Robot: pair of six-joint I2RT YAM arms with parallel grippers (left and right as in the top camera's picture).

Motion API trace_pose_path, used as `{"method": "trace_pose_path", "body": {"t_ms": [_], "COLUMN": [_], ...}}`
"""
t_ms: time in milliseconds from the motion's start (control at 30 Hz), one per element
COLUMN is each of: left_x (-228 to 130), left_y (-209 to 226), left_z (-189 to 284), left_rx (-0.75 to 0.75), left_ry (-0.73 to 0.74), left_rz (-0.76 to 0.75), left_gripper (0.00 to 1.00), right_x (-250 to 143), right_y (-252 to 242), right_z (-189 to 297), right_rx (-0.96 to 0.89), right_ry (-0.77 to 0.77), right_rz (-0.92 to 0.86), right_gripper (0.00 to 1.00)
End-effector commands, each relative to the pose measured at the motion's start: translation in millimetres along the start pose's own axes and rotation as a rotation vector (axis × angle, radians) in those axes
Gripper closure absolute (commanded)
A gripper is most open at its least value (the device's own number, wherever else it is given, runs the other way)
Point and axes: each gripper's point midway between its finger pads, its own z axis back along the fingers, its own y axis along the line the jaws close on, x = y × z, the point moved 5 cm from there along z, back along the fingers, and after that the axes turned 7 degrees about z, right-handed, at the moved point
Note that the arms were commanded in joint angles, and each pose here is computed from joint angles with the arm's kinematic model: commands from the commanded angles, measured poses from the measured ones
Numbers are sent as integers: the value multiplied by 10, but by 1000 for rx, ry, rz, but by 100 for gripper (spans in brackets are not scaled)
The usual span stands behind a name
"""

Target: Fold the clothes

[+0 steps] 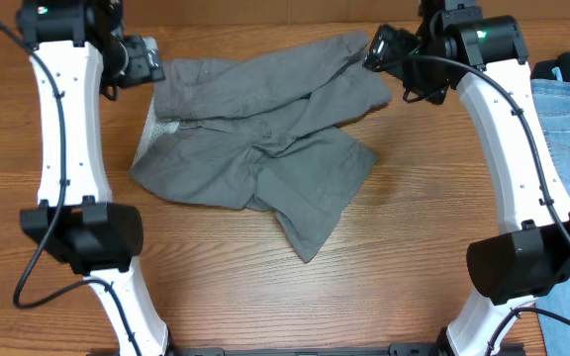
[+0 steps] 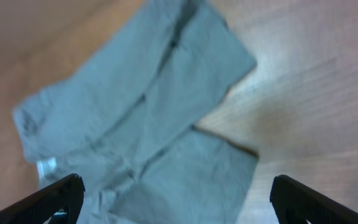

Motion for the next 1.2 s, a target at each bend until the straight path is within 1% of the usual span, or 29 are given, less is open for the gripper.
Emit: {"method": "trace_pose_path", "body": {"t_ms": [0, 67, 133, 233, 333, 467, 600, 700, 833, 967, 1167], "left_x": [-232, -341, -397, -394, -388, -382, -376, -418, -513, -581, -684], "left_y": [-112, -53, 27, 112, 187, 310, 451, 533, 613, 674, 747], "left_z": [-556, -703, -820, -962, -1044, -1096, -1122, -1169, -1328, -1550, -1827], "left_rx": [-31, 14, 79, 135, 148, 157, 167, 177, 210, 229, 227], "left_ry": [235, 320, 367, 385, 402, 421, 435, 464, 501, 507, 513], "left_rz": [-21, -30, -35, -36, -24, 3, 32, 47, 47, 45, 39], "left_gripper": [11, 7, 4, 3, 3, 4, 5, 5, 2, 1, 2], "right_x": [-202, -385, -555, -879, -1222, -1703, -2094, -2270, -2495, -2700, -2901], "right_y": [-24, -56, -62, 8, 181, 373, 472, 484, 493, 473, 300], "right_z": [-8, -6, -20, -130, -293, -537, -704, -750, -821, -947, -1117], "right_rx": [-5, -14, -17, -15, 24, 17, -16, -38, -47, -48, -70], "right_ry": [111, 206, 289, 421, 530, 626, 683, 710, 741, 755, 782], "right_rz": [27, 51, 76, 123, 166, 246, 268, 300, 373, 411, 409], "right_gripper": [0, 0, 0, 1, 1, 5, 6, 6, 3, 2, 2]}}
